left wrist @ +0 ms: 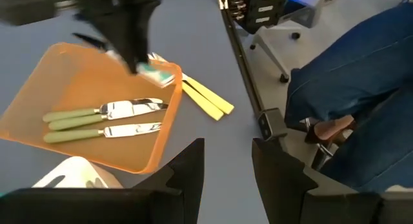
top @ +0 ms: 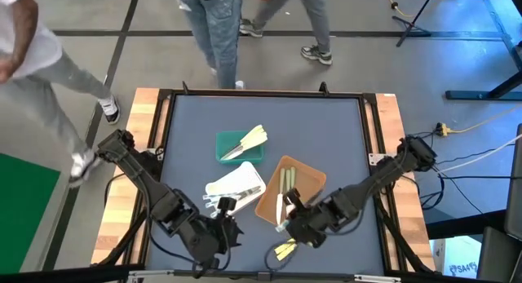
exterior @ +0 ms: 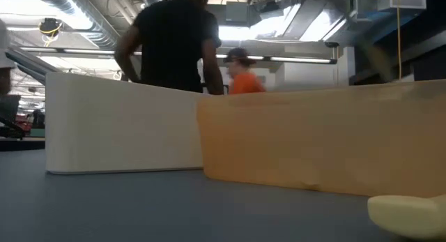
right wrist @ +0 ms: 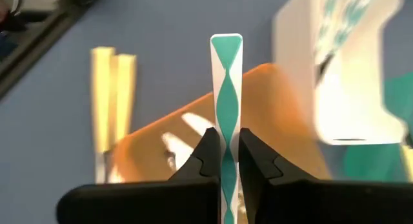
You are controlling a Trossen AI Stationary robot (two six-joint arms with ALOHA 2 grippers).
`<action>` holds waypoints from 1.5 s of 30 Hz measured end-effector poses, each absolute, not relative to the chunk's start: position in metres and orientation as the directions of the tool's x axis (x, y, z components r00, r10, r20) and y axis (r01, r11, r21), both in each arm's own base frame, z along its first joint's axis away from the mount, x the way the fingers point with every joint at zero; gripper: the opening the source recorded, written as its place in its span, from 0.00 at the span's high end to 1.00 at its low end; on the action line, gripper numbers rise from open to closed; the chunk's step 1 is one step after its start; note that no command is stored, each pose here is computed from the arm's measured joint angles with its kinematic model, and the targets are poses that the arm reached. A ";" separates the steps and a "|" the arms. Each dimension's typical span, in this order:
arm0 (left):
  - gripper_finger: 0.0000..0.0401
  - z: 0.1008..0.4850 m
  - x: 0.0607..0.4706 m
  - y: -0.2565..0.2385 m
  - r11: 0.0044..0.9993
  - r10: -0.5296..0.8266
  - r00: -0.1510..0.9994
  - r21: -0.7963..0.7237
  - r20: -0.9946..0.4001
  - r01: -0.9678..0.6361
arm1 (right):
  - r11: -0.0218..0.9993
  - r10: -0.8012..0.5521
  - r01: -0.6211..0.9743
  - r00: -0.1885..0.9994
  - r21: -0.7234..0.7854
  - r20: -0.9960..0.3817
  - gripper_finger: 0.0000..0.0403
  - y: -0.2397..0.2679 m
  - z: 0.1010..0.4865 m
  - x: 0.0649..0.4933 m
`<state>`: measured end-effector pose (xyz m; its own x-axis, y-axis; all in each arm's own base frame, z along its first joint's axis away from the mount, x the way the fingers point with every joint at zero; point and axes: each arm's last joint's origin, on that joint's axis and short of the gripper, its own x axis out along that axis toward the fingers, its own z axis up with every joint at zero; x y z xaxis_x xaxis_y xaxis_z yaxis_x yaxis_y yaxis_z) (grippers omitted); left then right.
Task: Sort silverware by color (type)
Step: Put the blue patterned knife into the white bin
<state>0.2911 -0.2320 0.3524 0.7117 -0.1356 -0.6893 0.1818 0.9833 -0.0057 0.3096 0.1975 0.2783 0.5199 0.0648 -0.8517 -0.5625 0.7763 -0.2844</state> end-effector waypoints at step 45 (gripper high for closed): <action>0.69 0.354 0.290 -0.233 0.989 -0.068 0.751 -0.141 -0.657 -0.033 | 0.828 0.339 -0.479 0.841 -0.291 -0.421 0.96 0.096 0.274 0.432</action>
<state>0.2902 -0.2333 0.3537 0.7512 -0.0682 -0.6565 -0.0334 0.9894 -0.1410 0.4320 0.0959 0.2739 0.8413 0.3390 -0.4211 -0.4793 0.8280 -0.2910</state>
